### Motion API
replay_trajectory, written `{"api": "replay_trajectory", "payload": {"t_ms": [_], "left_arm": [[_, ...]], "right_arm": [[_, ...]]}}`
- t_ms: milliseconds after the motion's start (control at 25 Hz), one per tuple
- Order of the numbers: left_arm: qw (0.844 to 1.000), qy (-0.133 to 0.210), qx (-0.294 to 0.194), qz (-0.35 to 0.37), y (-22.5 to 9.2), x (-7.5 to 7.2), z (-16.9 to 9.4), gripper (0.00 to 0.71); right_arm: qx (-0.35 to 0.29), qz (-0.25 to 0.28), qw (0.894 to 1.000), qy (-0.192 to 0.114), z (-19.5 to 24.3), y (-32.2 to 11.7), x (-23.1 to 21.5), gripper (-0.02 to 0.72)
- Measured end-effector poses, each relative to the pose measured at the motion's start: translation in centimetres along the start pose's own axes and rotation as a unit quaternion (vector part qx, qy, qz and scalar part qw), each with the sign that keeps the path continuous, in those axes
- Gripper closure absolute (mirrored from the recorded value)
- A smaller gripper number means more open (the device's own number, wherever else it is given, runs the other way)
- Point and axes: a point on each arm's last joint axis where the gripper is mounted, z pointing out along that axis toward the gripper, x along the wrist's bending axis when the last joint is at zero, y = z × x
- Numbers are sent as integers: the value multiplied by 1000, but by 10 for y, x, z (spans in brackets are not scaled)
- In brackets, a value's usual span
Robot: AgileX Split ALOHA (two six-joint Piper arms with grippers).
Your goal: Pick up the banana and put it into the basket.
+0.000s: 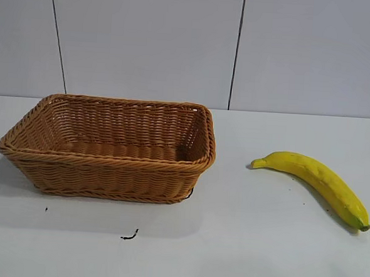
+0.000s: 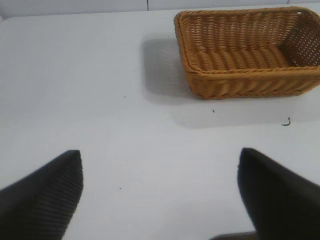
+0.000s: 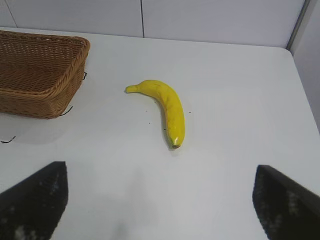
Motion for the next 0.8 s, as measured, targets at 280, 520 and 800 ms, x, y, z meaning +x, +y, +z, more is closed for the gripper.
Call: {"api": "replay_trajectory", "payload": {"t_ms": [280,520,800], "left_arm": [[1000,0,0,0,0,0,0,75],[1000,0,0,0,0,0,0,75],[1000,0,0,0,0,0,0,75]], "right_arm": [[0,0,1000,0,0,0,0,14],[36,3,999,-3,8,14,-1,14],[159,13,987,-4,53,75,-3,14]]}}
